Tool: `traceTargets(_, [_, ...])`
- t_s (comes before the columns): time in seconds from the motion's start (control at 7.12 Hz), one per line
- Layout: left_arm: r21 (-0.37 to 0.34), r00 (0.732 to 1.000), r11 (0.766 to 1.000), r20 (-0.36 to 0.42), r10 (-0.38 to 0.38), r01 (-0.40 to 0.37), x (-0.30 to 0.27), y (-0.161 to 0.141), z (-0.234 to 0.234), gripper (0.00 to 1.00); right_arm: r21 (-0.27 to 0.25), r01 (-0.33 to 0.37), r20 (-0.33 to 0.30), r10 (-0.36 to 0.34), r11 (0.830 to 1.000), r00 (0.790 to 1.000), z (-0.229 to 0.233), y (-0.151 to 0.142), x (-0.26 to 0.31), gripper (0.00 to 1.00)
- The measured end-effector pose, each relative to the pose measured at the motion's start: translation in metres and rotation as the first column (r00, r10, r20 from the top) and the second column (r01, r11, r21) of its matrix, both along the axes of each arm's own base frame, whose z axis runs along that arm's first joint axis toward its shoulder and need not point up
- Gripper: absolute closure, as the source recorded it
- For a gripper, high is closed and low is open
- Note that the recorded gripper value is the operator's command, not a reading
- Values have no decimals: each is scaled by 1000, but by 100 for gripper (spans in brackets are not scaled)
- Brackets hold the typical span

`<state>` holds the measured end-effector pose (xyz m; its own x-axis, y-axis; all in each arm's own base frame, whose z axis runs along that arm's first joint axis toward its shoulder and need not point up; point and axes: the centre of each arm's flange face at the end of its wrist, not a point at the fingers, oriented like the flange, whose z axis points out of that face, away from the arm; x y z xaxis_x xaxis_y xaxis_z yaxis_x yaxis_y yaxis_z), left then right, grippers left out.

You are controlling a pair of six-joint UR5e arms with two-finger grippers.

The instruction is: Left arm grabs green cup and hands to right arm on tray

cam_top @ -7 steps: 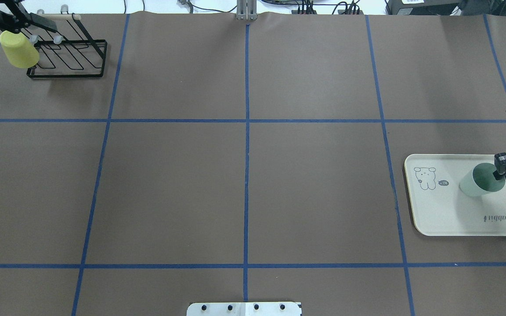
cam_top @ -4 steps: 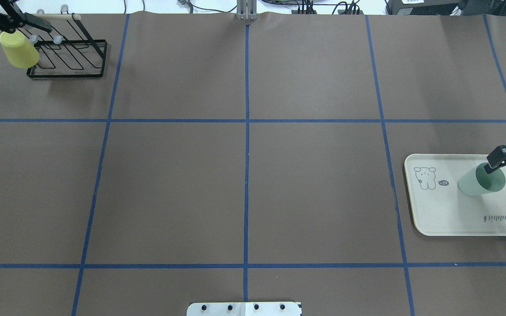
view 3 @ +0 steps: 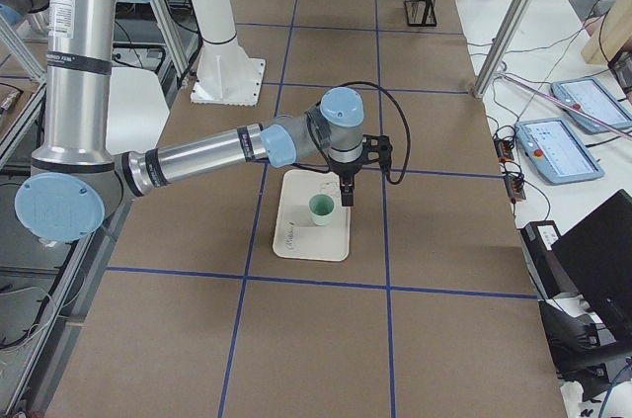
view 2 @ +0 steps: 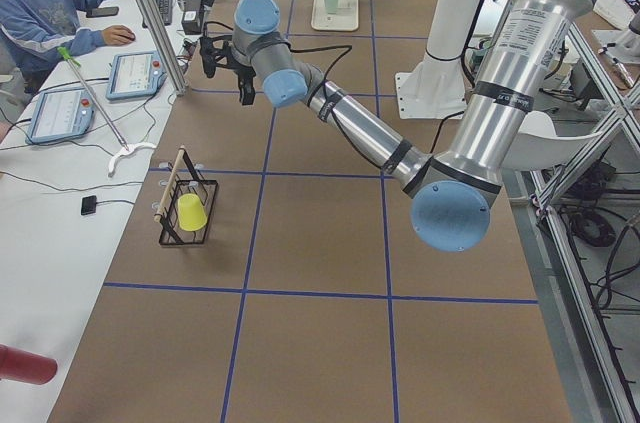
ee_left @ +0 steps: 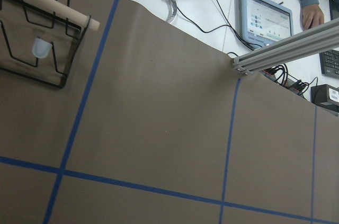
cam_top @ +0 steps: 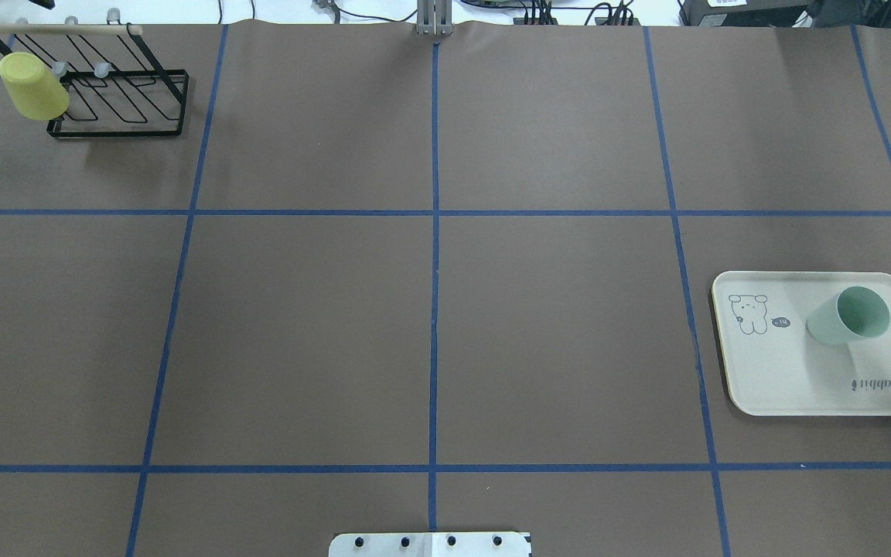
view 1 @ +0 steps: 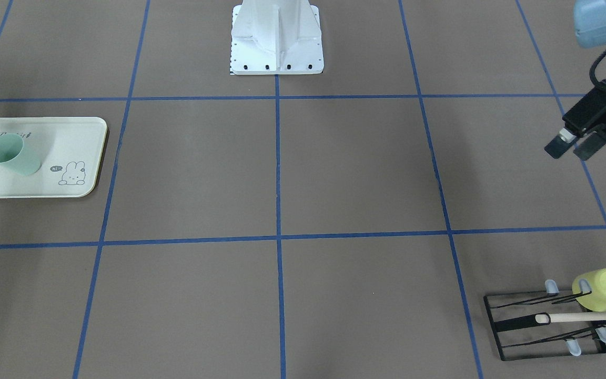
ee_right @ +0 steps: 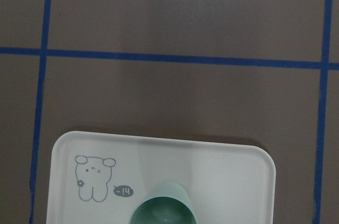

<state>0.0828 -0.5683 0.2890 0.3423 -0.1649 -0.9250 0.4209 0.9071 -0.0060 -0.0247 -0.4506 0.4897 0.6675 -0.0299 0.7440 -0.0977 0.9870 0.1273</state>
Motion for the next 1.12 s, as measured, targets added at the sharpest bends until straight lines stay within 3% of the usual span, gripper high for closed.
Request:
traceTargets(0.14, [44,993,999,118,4,-9,-11,-7,15,0,19,-25,3,25,1000,1000,-9,-5,11,0])
traceTargets(0.28, [80,970,995,241,40,-61,-27,-12,32,0,30,-40,4,39,999,999,-14,-10,18,0])
traceTargets(0.56, [100,874,958,445,197,-268,-66,-2,81,0,5,-46,-3,46,999,999,-8,-16,24,0])
traceTargets(0.84, [43,782,899,512,355,-436,-88,42,142,0,-26,-12,-22,11,1000,1000,-8,-28,30,0])
traceTargets(0.98, [19,763,879,506,403,-477,-101,66,173,0,-37,9,-36,-11,999,999,-15,-41,37,0])
traceTargets(1.12, [6,771,868,463,438,-497,-111,88,201,0,-44,32,-47,-35,999,998,-18,-53,44,0])
